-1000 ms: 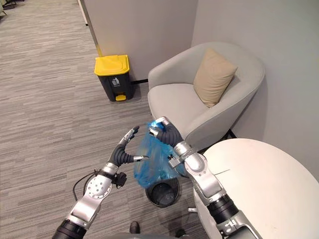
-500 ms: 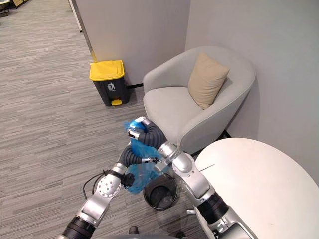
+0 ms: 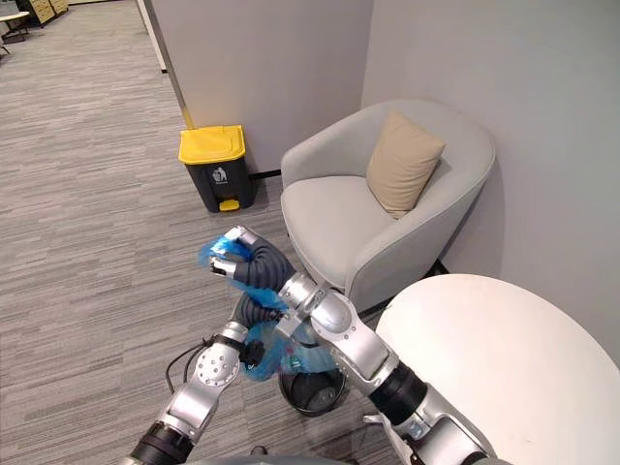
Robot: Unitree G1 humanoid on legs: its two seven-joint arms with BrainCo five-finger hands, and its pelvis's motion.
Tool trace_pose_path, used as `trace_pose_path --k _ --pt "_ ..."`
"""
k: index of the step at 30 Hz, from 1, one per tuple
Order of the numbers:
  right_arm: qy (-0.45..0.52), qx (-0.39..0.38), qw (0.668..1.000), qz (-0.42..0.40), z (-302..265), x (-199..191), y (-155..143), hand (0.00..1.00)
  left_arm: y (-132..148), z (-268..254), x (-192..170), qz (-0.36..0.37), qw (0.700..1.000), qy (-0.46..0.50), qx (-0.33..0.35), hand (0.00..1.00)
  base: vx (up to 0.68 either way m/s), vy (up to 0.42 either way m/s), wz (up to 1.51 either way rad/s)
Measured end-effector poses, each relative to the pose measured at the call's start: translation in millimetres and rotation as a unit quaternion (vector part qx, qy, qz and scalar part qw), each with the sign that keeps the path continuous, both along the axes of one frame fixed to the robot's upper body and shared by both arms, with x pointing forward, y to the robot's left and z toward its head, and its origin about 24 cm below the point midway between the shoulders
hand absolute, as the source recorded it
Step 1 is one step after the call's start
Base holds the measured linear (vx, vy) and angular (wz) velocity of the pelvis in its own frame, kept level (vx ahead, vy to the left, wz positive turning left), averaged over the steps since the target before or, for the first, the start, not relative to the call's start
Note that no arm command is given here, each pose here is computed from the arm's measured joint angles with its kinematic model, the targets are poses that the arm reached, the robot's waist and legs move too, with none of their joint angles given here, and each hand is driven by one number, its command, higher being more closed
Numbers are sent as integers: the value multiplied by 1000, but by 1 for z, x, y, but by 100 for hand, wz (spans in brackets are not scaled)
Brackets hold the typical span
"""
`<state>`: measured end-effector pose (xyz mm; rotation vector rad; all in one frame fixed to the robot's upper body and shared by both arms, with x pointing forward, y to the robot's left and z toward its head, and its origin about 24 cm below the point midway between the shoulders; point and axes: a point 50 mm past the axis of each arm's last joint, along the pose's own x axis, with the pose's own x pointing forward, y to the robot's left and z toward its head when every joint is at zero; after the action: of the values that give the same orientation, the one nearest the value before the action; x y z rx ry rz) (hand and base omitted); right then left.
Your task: Gather rubbish on tea table into small bin, then transfer packed bag to large trash can.
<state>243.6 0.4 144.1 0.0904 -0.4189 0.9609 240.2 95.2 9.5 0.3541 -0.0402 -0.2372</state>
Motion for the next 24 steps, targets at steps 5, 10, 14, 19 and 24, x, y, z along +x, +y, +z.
trace_pose_path --k 5,10,14,19,24 --pt "-18 -3 1000 12 8 0 7 100 1 -2 0 12 1000 1 0 0 0 0 0" --pt "-32 -12 999 33 13 -5 17 100 1 -7 -1 19 1000 8 5 0 0 0 0" --pt "-37 -11 999 35 16 -5 19 100 3 -8 -1 28 1000 4 13 100 0 0 0" --pt "-41 -19 998 44 16 -8 25 100 2 -18 -2 23 999 17 41 100 0 0 0" --pt "-34 -22 998 45 14 -7 25 100 3 -21 2 19 998 19 53 100 0 0 0"
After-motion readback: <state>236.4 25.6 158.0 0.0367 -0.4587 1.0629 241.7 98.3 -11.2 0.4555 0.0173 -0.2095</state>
